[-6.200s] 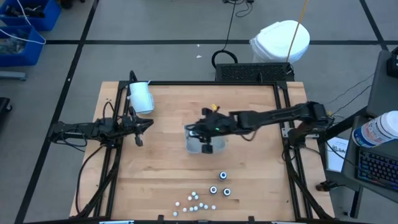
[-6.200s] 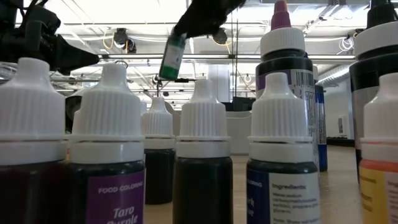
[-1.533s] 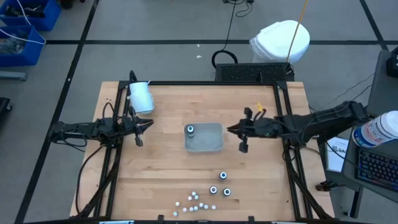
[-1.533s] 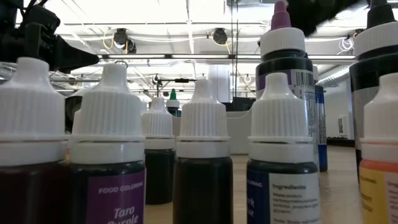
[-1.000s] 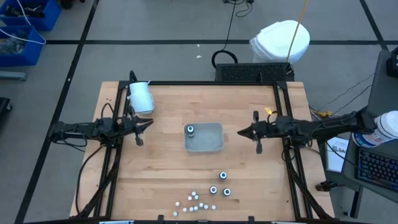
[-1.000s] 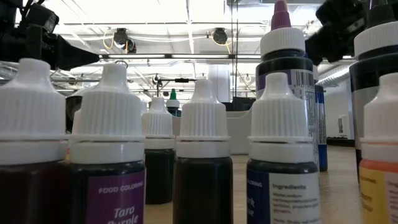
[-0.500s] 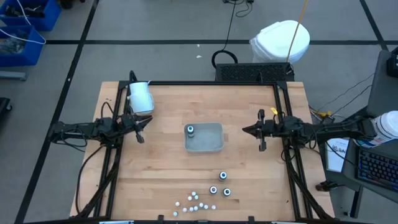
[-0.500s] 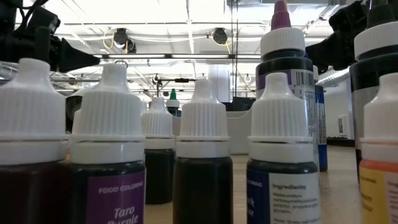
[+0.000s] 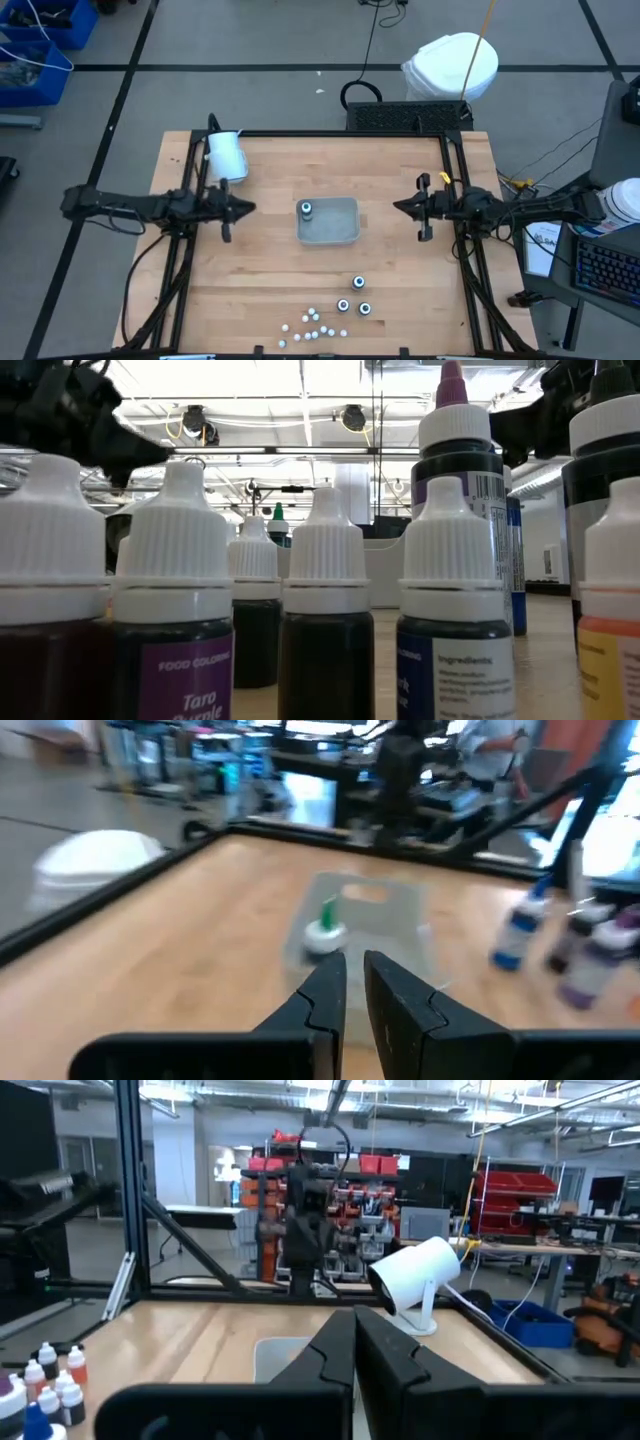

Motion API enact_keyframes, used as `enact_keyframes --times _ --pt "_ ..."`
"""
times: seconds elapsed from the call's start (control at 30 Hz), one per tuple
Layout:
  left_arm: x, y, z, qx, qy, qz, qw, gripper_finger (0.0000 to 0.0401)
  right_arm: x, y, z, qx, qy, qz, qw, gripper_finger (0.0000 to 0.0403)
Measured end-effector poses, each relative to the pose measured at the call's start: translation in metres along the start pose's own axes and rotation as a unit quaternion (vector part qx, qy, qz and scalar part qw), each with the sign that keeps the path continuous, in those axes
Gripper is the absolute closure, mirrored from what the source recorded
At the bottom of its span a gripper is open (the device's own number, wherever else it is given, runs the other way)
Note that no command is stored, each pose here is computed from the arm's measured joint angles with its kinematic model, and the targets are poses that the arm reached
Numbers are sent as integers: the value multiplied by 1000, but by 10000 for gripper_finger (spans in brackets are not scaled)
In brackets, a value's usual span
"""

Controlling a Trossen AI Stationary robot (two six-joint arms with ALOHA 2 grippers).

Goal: Pick & Place food coloring
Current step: Put the large purple food coloring bottle into the gray bin

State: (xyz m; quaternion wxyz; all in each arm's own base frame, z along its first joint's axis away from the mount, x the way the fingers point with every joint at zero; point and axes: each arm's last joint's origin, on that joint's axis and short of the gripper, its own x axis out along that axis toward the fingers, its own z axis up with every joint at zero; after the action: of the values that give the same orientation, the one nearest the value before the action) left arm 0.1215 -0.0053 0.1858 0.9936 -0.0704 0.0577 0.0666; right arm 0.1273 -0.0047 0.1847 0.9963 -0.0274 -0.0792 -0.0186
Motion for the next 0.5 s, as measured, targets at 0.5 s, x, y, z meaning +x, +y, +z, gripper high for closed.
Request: enact_keyframes --times 0.5 --pt "146 -116 86 143 143 -91 975 355 0 0 -4 5 19 4 1000 402"
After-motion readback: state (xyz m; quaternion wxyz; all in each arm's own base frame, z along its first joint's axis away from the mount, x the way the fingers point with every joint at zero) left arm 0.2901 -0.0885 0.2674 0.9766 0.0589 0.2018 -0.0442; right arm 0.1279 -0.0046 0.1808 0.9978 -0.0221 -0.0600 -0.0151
